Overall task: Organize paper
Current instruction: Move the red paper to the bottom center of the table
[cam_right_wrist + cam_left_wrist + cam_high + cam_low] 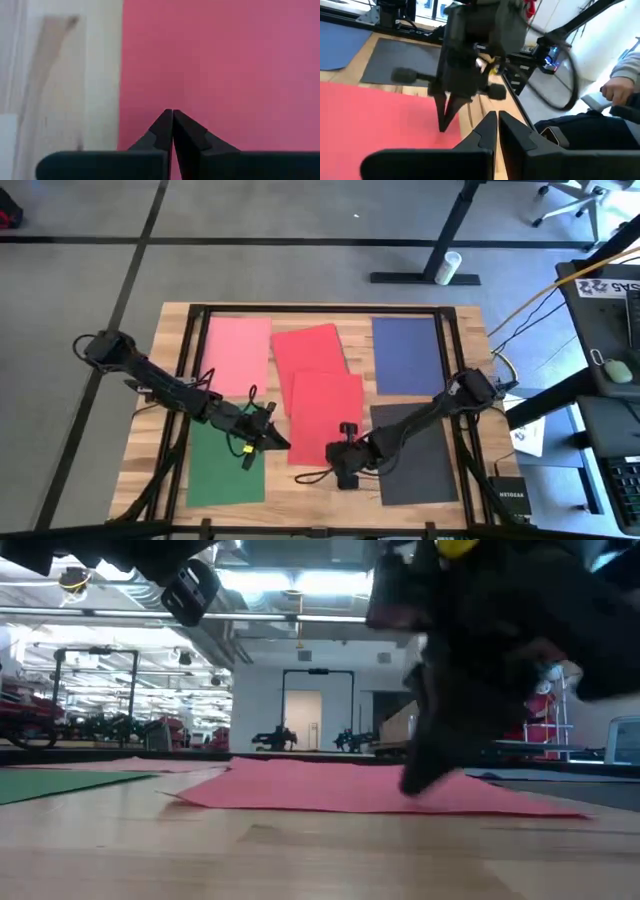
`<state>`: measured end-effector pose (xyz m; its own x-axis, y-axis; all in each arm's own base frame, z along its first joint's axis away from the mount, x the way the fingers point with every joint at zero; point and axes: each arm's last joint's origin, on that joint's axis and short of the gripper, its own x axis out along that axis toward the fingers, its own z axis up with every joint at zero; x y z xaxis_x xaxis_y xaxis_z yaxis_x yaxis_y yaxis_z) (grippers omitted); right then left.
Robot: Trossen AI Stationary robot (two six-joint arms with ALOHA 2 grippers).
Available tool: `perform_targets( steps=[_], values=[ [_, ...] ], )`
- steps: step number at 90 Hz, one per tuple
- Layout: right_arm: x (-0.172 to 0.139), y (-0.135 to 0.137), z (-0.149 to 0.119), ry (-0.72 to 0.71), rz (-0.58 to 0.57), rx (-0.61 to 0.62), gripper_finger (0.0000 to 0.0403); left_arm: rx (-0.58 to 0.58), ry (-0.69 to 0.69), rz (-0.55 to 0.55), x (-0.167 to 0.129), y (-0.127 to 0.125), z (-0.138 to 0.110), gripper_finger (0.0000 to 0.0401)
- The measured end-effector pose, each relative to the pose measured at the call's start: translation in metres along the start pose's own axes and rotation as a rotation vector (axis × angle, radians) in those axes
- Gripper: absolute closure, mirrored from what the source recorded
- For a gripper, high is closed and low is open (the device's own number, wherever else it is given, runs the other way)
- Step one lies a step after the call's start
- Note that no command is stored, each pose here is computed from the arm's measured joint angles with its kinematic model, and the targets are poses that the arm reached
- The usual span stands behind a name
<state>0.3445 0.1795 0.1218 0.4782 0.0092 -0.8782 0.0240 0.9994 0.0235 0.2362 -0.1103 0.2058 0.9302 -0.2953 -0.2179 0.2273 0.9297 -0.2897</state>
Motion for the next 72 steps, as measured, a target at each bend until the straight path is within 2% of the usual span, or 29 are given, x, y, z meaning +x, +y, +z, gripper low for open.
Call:
perform_targets(
  steps=[10, 29, 39, 54, 62, 72],
  values=[
    [0.003, 0.011, -0.001, -0.011, 0.073, 0.014, 0.0403, 0.005, 0.015, 0.005, 0.000, 0.000, -0.002, 0.0401],
    [-0.002, 0.040, -0.007, -0.006, 0.297, 0.017, 0.0403, 0.017, 0.013, 0.006, 0.000, 0.001, -0.001, 0.0401],
    [-0.006, 0.052, -0.010, -0.040, 0.326, 0.025, 0.0403, 0.017, 0.017, 0.008, 0.000, 0.001, -0.002, 0.0401],
    [-0.021, 0.064, 0.008, -0.119, 0.285, -0.005, 0.0403, 0.006, 0.019, 0.008, 0.000, 0.001, -0.002, 0.0401],
    [-0.030, 0.063, 0.017, -0.114, 0.166, -0.035, 0.0403, -0.002, 0.038, 0.014, 0.000, 0.002, -0.004, 0.0401],
    [-0.033, 0.049, 0.017, -0.029, 0.008, -0.047, 0.0403, -0.015, 0.048, 0.017, 0.000, 0.001, -0.005, 0.0401]
  ],
)
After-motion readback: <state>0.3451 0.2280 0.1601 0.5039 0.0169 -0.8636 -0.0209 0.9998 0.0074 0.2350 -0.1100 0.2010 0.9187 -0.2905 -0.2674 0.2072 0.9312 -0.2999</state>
